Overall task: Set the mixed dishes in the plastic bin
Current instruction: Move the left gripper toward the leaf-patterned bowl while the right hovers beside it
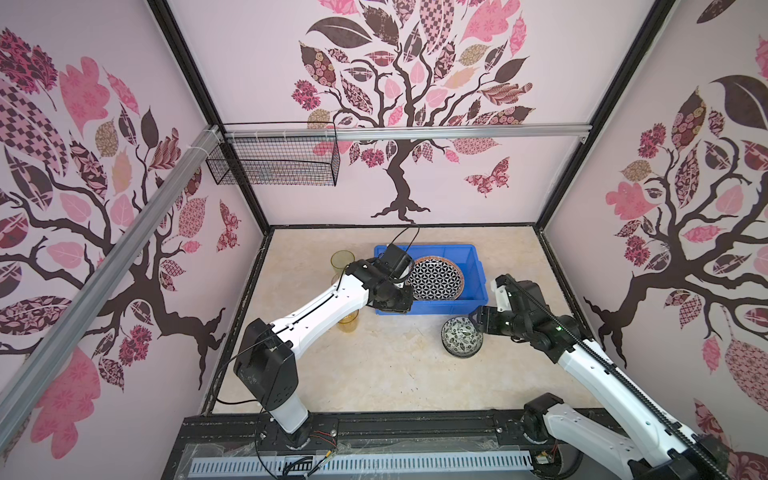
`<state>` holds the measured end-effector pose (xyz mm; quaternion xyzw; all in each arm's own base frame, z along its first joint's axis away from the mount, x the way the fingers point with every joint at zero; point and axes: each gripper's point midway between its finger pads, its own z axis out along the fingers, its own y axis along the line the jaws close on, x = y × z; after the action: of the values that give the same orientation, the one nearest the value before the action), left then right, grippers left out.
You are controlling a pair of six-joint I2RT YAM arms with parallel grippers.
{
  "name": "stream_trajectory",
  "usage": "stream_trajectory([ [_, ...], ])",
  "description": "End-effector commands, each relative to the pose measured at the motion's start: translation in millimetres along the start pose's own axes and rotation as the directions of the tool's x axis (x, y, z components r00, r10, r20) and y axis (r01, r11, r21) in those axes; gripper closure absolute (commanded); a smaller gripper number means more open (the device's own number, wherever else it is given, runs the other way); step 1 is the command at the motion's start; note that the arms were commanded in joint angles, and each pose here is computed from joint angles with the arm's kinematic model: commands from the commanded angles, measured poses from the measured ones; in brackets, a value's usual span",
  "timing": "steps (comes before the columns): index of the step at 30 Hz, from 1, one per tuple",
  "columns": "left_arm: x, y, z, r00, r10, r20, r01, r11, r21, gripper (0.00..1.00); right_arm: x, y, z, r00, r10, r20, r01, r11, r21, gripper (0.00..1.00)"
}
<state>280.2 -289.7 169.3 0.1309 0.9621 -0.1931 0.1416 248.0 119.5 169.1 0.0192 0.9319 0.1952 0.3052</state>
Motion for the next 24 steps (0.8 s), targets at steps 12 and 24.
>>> stream_trajectory([
  [12,23.6,-45.2,23.6,0.999,-0.046,0.001,0.045,0.997,0.058,0.62,1.4,-1.8,-13.8,0.999,-0.006,0.034,0.006,1.0,-0.001,0.28],
  [24,36.2,-70.5,53.0,0.998,-0.042,-0.056,0.047,0.994,0.094,0.62,2.3,-5.2,-19.9,0.998,-0.017,0.06,0.017,1.0,0.005,0.27],
])
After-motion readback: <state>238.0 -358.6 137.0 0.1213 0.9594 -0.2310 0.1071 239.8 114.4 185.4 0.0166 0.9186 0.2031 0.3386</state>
